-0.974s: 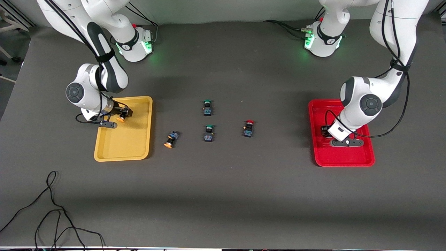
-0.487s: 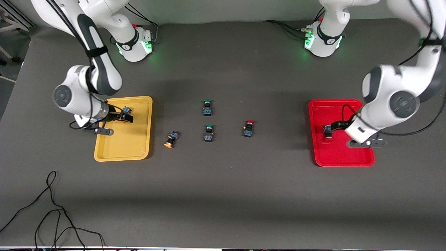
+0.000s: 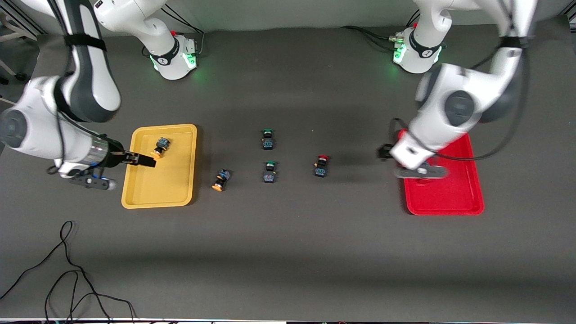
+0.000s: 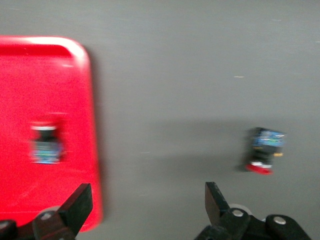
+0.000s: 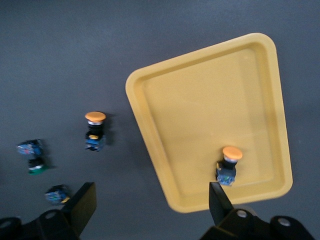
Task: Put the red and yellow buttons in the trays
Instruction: 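Grasp the second orange button with the right gripper while the left grasps red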
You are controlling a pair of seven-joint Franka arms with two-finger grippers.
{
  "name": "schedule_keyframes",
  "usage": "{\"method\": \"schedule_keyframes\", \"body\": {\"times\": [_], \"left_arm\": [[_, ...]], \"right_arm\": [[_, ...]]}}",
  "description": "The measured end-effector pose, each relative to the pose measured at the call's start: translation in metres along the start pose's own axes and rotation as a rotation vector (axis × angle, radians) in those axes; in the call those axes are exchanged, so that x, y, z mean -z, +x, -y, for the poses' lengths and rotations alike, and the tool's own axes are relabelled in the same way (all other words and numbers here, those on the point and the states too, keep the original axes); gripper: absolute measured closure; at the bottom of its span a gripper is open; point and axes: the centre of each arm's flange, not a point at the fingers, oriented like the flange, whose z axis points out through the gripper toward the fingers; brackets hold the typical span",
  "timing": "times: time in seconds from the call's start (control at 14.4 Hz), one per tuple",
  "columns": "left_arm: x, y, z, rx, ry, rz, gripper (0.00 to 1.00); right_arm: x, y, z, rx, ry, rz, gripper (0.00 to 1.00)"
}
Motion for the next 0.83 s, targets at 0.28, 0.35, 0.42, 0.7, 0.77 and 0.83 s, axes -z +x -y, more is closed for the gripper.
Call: {"method": "schedule_keyframes", "body": {"times": [0.28, 0.35, 0.42, 0.7, 0.77, 0.83], "left_arm": [[-0.03, -0.033, -0.122, -0.058, -0.032, -0.015, 0.0], [-0.04, -0.033, -0.141, -0.07, -0.034, -0.01, 0.0], [-0.053, -0.032, -0.154, -0.08, -0.023, -0.004, 0.0], [-0.14, -0.017, -0.16, -0.068, 0.024, -0.031, 0.0], [-0.159, -0.016, -0.159, -0.066, 0.025, -0.029, 0.0], [-0.172, -0.015, -0.158, -0.065, 0.026, -0.025, 0.0]], "right_arm": [[0.027, -0.015, 0.05, -0.012, -0.007, -0.004, 0.0], [0.021, -0.022, 0.071, -0.013, -0.021, -0.005, 0.0], [0.012, -0.028, 0.096, -0.017, -0.043, -0.006, 0.0], [-0.06, -0.041, 0.173, -0.014, -0.121, -0.045, 0.0], [-0.083, -0.039, 0.182, -0.015, -0.125, -0.047, 0.0], [-0.105, -0.038, 0.187, -0.016, -0.131, -0.056, 0.0]]}}
